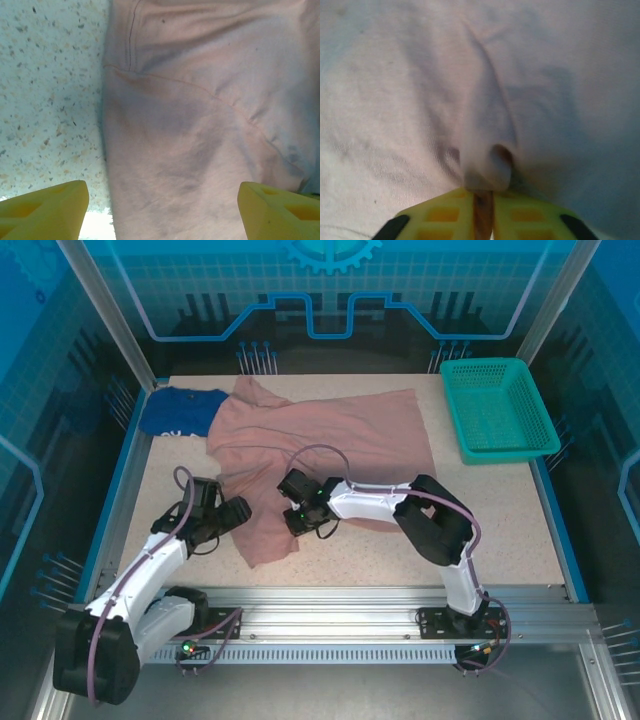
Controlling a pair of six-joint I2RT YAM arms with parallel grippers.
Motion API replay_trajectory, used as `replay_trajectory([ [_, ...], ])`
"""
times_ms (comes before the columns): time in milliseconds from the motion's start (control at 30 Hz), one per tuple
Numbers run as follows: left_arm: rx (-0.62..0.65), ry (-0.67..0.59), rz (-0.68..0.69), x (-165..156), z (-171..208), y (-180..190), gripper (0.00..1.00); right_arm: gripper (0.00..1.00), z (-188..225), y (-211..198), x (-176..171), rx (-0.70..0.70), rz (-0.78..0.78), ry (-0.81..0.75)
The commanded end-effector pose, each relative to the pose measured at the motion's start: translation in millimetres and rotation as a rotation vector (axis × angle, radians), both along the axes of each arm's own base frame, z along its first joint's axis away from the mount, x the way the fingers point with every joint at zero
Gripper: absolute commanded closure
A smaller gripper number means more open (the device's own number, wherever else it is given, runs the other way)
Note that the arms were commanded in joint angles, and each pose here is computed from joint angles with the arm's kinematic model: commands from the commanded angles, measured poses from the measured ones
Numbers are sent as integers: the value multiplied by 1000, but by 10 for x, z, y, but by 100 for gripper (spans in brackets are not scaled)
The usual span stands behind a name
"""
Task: Fold the inside-out t-shirt
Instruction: Turn over the T-shirt at the center of the table.
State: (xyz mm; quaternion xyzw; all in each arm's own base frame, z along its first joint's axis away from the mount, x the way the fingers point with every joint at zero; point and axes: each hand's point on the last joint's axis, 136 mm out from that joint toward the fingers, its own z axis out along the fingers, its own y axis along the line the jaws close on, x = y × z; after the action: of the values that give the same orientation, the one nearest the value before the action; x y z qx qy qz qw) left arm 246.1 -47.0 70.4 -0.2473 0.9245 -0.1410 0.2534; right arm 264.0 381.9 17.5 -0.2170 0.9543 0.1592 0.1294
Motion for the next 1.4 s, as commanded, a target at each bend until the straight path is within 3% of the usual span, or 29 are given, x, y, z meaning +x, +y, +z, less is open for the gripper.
replay_trajectory([
  [0, -32, 46, -41, -127, -81, -118, 21, 89, -57, -355, 141, -94, -61, -7],
  [300, -62, 118, -110, -332, -193, -331, 25, 86, -140, -442, 159, -73, -72, 50],
  [467, -73, 180, -150, -596, -285, -488, 42, 85, -155, -430, 139, -61, -74, 60],
  [733, -60, 223, -271, -930, -368, -783, 54, 84, -155, -439, 135, -61, -69, 53],
  [1100, 97, 212, -406, -740, -474, -1049, 49, 84, -105, -397, 131, -46, -55, 45],
  [1367, 157, 184, -461, -591, -486, -1144, 40, 85, -133, -428, 108, -48, -62, 48],
])
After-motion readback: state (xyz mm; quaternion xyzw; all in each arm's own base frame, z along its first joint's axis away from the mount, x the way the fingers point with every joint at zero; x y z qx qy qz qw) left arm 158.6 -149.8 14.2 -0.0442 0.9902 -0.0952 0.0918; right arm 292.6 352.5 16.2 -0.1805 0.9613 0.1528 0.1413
